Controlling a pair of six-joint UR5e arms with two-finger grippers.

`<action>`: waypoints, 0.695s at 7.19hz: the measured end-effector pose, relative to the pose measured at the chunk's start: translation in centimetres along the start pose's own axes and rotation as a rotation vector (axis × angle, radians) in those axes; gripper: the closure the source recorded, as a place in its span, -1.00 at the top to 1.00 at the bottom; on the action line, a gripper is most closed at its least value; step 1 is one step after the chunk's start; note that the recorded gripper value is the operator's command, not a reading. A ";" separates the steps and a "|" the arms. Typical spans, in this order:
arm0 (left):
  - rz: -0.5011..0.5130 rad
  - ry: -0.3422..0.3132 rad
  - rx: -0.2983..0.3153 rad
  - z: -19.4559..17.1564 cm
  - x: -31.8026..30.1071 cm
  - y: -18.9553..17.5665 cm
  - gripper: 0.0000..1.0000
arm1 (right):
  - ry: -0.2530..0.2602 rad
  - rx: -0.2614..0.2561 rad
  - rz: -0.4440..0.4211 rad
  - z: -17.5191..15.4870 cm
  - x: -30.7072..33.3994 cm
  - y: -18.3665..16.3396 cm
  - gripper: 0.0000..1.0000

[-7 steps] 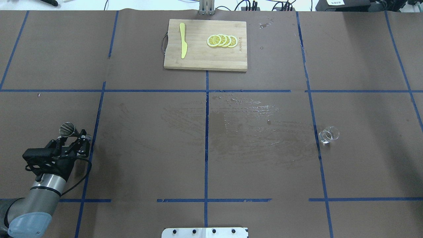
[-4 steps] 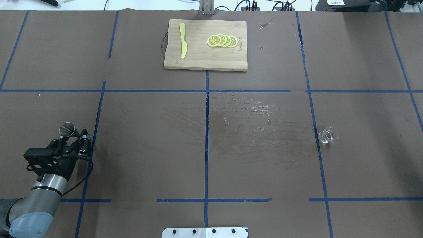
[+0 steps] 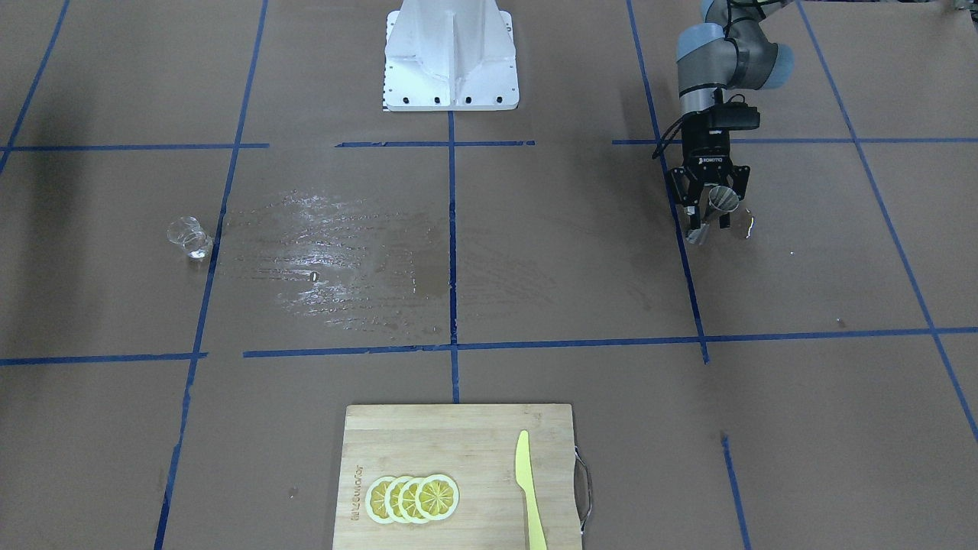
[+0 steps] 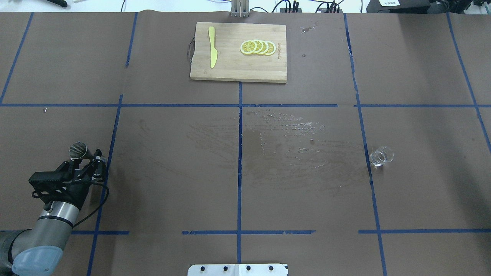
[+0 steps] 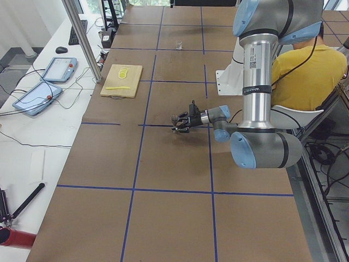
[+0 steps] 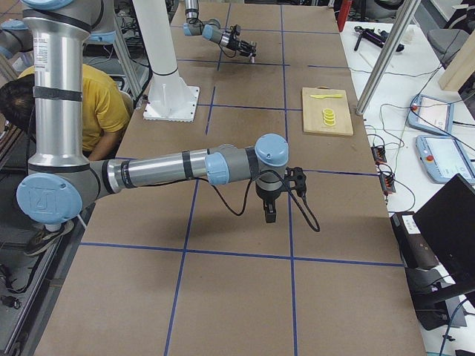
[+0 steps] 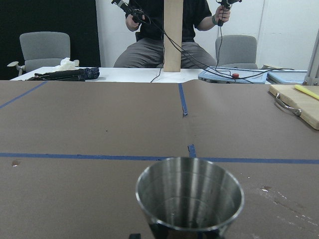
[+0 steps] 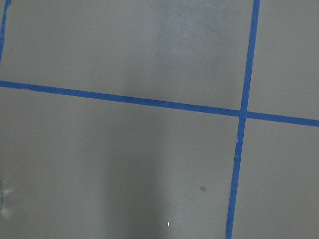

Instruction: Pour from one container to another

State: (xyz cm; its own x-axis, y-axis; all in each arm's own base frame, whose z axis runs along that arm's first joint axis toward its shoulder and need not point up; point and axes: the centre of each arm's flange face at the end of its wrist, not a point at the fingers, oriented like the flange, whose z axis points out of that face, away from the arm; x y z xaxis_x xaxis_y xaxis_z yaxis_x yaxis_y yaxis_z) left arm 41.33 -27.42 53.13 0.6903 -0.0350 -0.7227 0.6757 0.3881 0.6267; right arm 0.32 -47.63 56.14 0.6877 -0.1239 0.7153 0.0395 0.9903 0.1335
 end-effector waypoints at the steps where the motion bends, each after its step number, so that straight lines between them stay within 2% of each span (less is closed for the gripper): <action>1: 0.001 0.000 0.000 0.0 0.0 0.0 -0.56 | -0.001 0.002 -0.001 -0.1 -0.1 0.0 1.00; 3: 0.043 0.004 -0.002 -0.1 0.2 -0.3 -1.00 | -0.001 0.005 -0.005 -0.3 -0.3 0.0 1.00; 5: 0.074 0.004 0.000 -0.1 0.2 -0.6 -1.00 | -0.001 0.006 -0.006 -0.3 -0.3 0.0 1.00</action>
State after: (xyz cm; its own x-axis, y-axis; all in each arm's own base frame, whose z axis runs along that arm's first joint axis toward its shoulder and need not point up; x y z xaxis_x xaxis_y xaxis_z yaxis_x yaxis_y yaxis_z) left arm 41.04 -27.55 52.53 0.7375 -0.0019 -0.6753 0.6224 0.3899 0.6786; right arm 0.32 -47.60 55.72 0.6870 -0.1295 0.7151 0.0391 0.9891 0.1416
